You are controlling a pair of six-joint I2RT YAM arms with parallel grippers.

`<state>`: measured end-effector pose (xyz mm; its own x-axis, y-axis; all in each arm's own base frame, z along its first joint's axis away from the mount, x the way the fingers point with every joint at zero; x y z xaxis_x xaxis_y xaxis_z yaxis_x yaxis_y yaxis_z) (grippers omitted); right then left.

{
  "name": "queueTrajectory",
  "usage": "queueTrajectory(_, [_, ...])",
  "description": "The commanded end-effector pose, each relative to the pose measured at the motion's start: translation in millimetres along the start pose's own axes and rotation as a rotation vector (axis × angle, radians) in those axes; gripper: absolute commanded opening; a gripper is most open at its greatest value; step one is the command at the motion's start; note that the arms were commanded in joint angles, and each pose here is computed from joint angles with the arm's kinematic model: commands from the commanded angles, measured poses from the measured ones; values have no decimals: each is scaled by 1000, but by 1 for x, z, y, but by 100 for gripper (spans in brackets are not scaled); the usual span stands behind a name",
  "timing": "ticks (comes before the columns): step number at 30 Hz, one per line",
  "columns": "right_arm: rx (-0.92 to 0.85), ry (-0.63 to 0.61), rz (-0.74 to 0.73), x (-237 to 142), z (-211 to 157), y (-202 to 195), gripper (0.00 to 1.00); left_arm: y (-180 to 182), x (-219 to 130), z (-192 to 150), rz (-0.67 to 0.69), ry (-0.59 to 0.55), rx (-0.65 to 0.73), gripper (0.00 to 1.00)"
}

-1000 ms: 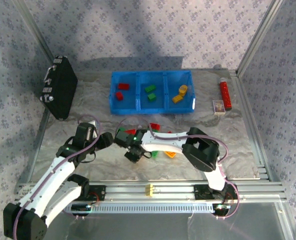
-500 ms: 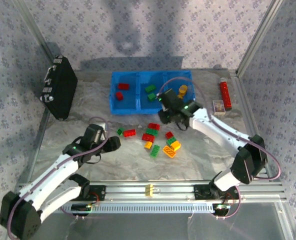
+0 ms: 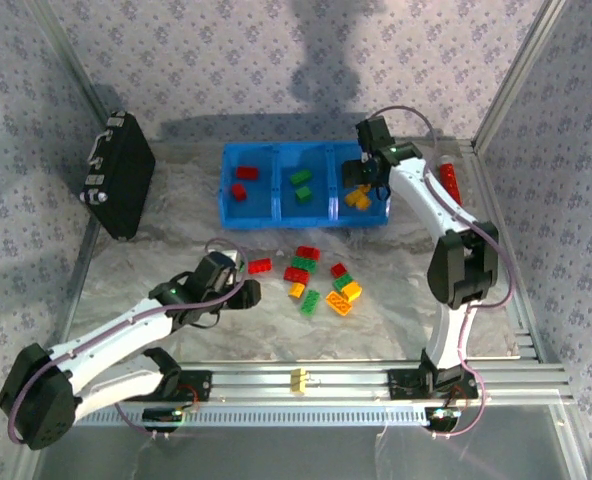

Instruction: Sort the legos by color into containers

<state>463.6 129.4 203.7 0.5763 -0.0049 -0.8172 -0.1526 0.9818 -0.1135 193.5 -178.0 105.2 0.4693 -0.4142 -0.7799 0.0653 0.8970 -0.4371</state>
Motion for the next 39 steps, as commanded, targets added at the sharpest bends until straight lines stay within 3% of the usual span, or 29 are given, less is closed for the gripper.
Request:
queueTrajectory(1, [-8,-55,-2,-30,4,-1,93,-23,-6,15,-48,-49,32,67])
queueTrajectory(7, [-2,-102,85,-57,-20,12,92,-53,6,20,-123,-32,110,68])
queueTrajectory(16, [-19,-87,149,-66,-77,32,89,-84,51,14,-3,119,279,65])
queueTrajectory(22, [-20,-61,143,-70,-108,27,88,-91,71,5,49,185,341,57])
queueTrajectory(39, [14,-71,146,-70,-132,21,86,-86,101,-14,118,279,373,53])
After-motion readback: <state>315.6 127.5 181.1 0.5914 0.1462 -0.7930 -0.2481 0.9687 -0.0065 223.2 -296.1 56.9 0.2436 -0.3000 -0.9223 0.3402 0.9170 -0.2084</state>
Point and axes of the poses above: each hand's point on the last joint's axis, 136 mm out from that joint toward the fingers, its own x axis out along the fingers, its own y axis along the line the jaws close on, z = x × y, the point moved 2 cm from there along -x, back along the fingers, and after that the axes turned 6 degrees about -x, right-handed, at the moved point
